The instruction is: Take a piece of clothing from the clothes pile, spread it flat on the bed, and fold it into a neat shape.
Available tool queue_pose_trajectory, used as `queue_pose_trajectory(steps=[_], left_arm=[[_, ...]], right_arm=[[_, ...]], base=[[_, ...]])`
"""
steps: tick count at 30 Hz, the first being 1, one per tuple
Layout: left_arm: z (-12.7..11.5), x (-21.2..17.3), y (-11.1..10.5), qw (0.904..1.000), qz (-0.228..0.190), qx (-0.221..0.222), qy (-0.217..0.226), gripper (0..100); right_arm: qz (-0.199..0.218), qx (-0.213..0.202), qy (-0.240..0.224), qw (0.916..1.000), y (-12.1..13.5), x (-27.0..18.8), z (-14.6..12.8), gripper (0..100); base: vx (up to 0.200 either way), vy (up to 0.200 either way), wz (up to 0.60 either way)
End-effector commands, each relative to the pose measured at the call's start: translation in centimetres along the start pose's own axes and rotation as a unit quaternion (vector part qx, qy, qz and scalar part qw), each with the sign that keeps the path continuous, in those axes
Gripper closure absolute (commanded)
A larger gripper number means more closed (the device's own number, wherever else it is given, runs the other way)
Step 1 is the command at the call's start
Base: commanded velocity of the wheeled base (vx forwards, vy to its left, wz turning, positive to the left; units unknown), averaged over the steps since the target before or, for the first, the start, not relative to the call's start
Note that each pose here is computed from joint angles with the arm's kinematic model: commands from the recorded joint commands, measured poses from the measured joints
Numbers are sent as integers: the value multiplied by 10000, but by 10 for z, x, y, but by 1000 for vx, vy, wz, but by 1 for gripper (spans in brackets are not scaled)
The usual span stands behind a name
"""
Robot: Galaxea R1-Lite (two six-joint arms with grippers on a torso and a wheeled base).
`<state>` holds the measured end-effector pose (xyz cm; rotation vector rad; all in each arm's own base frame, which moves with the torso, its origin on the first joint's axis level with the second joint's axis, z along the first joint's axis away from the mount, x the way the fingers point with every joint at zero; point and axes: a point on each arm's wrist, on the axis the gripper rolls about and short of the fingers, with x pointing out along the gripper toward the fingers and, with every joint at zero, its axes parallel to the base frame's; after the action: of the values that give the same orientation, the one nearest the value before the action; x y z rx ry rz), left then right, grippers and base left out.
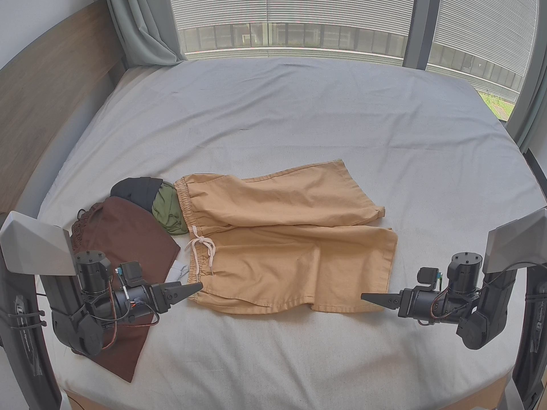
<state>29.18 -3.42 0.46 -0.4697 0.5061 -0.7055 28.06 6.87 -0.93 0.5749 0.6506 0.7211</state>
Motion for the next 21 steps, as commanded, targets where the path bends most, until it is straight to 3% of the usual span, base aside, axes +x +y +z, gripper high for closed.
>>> queue_pose_trajectory(steps=[1,13,21], left_arm=[[-7,10,14,9997,125,-198,47,0],[-17,23,30,9978,533,-395,24,0],[-18,28,27,9947,485,-905,20,0]], right_arm=[[-3,0,12,10000,-1,1,-1,0],[3,-9,1,10000,-1,1,0,0],[-13,-3,13,10000,-2,2,-1,0]], base=[[0,0,0],[0,0,0],[0,0,0]])
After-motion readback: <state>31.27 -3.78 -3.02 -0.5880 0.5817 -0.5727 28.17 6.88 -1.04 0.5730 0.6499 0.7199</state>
